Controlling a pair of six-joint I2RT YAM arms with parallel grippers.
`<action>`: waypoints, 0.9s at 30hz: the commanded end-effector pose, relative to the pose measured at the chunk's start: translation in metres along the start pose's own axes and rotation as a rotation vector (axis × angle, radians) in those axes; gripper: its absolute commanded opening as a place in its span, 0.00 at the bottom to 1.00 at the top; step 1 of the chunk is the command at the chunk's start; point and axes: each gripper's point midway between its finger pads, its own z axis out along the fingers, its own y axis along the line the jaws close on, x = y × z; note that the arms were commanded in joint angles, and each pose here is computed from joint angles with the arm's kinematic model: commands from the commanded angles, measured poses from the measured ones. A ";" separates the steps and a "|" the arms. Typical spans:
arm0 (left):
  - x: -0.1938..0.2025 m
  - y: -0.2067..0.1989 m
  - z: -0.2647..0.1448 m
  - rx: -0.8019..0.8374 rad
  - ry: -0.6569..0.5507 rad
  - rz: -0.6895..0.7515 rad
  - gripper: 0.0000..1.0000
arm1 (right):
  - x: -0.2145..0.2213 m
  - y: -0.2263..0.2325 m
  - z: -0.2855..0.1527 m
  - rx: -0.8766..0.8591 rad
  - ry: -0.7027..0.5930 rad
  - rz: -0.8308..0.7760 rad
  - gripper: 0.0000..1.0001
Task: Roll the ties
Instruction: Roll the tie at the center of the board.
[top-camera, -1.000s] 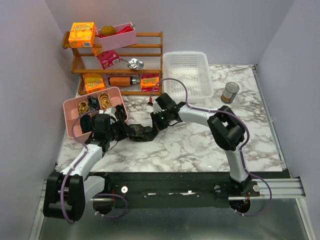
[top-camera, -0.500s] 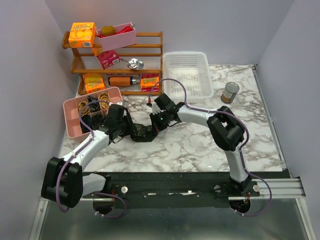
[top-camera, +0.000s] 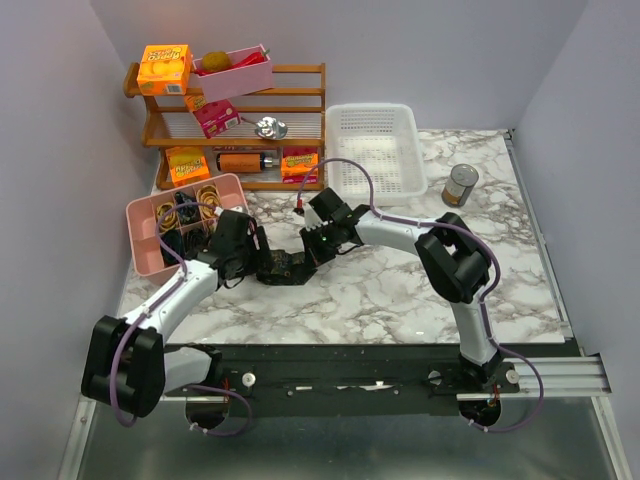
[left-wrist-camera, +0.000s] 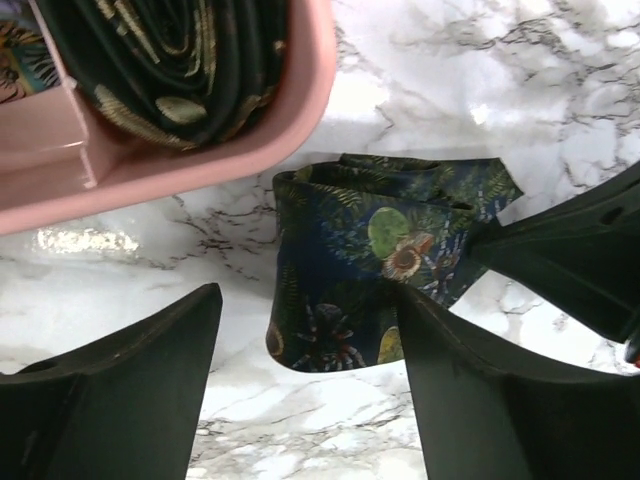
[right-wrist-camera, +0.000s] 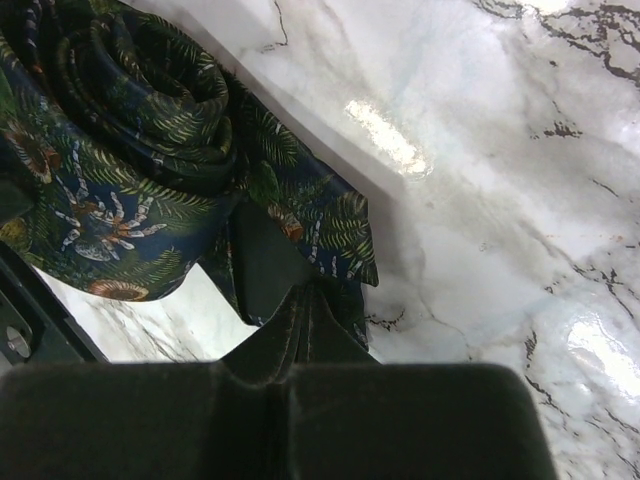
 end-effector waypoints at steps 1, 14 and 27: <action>-0.010 0.003 -0.012 -0.014 -0.072 -0.012 0.84 | 0.001 0.011 -0.008 -0.022 0.014 -0.028 0.01; -0.028 -0.069 -0.037 0.152 -0.114 0.143 0.43 | 0.029 -0.006 0.001 0.029 0.080 0.014 0.01; 0.014 -0.100 0.012 0.028 -0.043 0.293 0.00 | 0.041 -0.016 0.001 0.089 0.101 0.068 0.01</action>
